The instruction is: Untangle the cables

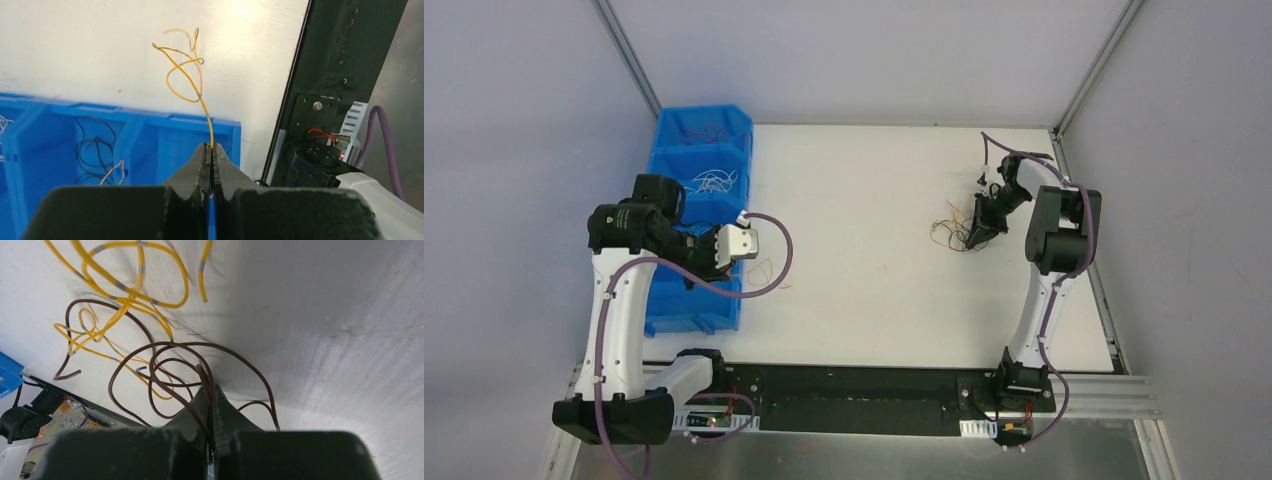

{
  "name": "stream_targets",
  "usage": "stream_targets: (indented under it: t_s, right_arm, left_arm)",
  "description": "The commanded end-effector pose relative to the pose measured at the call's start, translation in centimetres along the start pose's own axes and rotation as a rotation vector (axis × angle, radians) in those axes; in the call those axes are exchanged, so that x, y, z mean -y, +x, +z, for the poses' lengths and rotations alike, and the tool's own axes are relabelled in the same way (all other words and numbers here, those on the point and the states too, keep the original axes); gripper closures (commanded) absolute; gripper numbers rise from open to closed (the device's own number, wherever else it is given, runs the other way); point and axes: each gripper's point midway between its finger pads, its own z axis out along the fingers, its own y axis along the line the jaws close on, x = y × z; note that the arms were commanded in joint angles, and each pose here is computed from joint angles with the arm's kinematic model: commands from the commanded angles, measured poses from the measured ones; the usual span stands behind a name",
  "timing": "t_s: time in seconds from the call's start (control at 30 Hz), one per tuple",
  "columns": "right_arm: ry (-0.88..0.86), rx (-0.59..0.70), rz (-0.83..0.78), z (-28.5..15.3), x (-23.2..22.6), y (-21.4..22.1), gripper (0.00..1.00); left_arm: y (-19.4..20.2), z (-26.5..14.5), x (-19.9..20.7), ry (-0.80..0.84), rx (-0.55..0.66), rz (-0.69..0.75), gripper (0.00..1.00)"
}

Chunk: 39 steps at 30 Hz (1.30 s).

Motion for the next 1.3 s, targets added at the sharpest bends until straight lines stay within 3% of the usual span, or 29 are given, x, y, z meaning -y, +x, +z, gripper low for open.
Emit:
stream_targets:
  t_s: [0.0, 0.3, 0.57, 0.7, 0.8, 0.93, 1.17, 1.27]
  right_arm:
    - [-0.010, 0.045, -0.007, -1.9, -0.8, 0.1, 1.00]
    - [-0.008, 0.035, -0.006, -1.7, -0.7, -0.2, 1.00]
    - [-0.023, 0.025, 0.004, -1.2, -0.7, -0.6, 1.00]
    - [-0.025, 0.025, 0.001, -1.1, -0.8, -0.8, 1.00]
    - [-0.026, 0.021, -0.001, -1.2, -0.7, -0.8, 1.00]
    - [-0.024, 0.021, -0.005, -1.3, -0.7, -0.6, 1.00]
    - [-0.035, 0.022, 0.019, -0.8, -0.7, -0.5, 1.00]
    - [-0.037, 0.022, 0.023, -0.7, -0.7, -0.5, 1.00]
  left_arm:
    - [2.1, -0.3, 4.0, 0.167, -0.116, -0.151, 1.00]
    - [6.2, -1.8, 2.8, 0.099, -0.254, -0.267, 1.00]
    - [10.9, -3.9, 3.8, 0.062, -0.424, -0.269, 1.00]
    - [14.5, -5.1, 4.1, 0.111, -0.518, -0.326, 1.00]
    - [17.9, -6.0, 2.8, 0.056, -0.581, -0.428, 1.00]
    - [20.9, -7.6, 1.3, 0.013, -0.665, -0.464, 1.00]
    - [22.3, -10.1, -0.9, -0.065, -0.730, -0.409, 1.00]
    - [20.1, -9.9, -1.3, -0.086, -0.645, -0.364, 1.00]
